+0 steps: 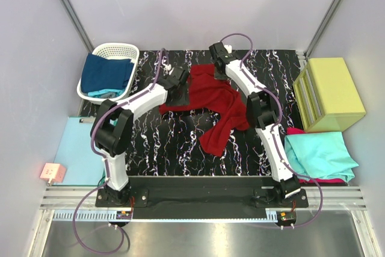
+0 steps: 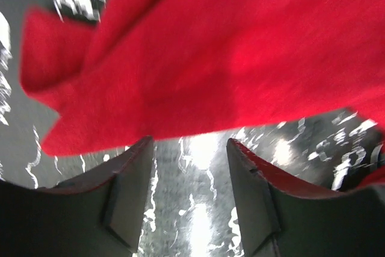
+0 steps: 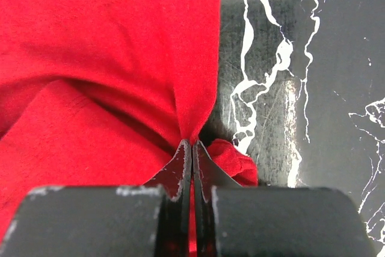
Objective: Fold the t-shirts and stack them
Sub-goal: Flatten out the tshirt
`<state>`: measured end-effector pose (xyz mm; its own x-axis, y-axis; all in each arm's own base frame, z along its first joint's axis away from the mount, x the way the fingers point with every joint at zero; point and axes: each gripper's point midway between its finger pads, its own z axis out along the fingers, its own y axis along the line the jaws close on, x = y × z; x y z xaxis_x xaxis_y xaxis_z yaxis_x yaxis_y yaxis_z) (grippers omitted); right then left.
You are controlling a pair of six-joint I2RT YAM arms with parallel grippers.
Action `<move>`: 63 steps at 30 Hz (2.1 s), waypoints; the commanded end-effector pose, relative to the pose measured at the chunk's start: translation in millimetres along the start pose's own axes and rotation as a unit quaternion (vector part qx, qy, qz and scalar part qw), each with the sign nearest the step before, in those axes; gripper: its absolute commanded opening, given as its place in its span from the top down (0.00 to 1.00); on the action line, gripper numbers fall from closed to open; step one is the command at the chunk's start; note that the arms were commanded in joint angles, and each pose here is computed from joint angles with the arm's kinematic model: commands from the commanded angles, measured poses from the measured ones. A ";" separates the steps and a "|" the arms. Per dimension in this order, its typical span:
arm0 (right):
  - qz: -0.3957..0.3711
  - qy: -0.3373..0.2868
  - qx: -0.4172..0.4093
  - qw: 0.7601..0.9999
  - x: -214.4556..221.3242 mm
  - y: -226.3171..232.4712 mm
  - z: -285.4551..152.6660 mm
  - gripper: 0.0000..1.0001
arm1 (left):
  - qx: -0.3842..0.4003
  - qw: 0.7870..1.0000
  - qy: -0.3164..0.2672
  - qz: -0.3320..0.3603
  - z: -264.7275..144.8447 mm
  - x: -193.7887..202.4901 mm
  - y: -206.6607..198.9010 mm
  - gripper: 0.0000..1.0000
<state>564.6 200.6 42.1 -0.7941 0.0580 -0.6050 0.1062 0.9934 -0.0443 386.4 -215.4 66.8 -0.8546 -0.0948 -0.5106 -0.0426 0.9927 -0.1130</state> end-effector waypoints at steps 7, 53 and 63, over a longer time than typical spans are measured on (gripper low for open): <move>0.015 -0.031 -0.032 0.999 -28.2 7.0 -39.2 1.00 | 0.000 0.999 -0.034 -0.002 22.7 -60.8 -2.6 0.43; 0.114 -0.054 0.023 0.992 -73.4 -107.4 -37.8 0.76 | -0.014 0.979 -0.159 -0.128 14.9 -248.4 114.0 0.69; 0.035 -0.126 -0.037 0.991 -82.9 -23.0 -150.3 0.10 | 0.041 0.980 -0.183 -0.068 -67.8 -210.9 42.3 0.34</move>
<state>569.2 129.1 111.3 -0.7234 0.1578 -0.6722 0.2250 0.9743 -0.0134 558.6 -108.5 168.1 -0.6636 -0.2945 -0.6876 -0.2167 0.9555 -0.2001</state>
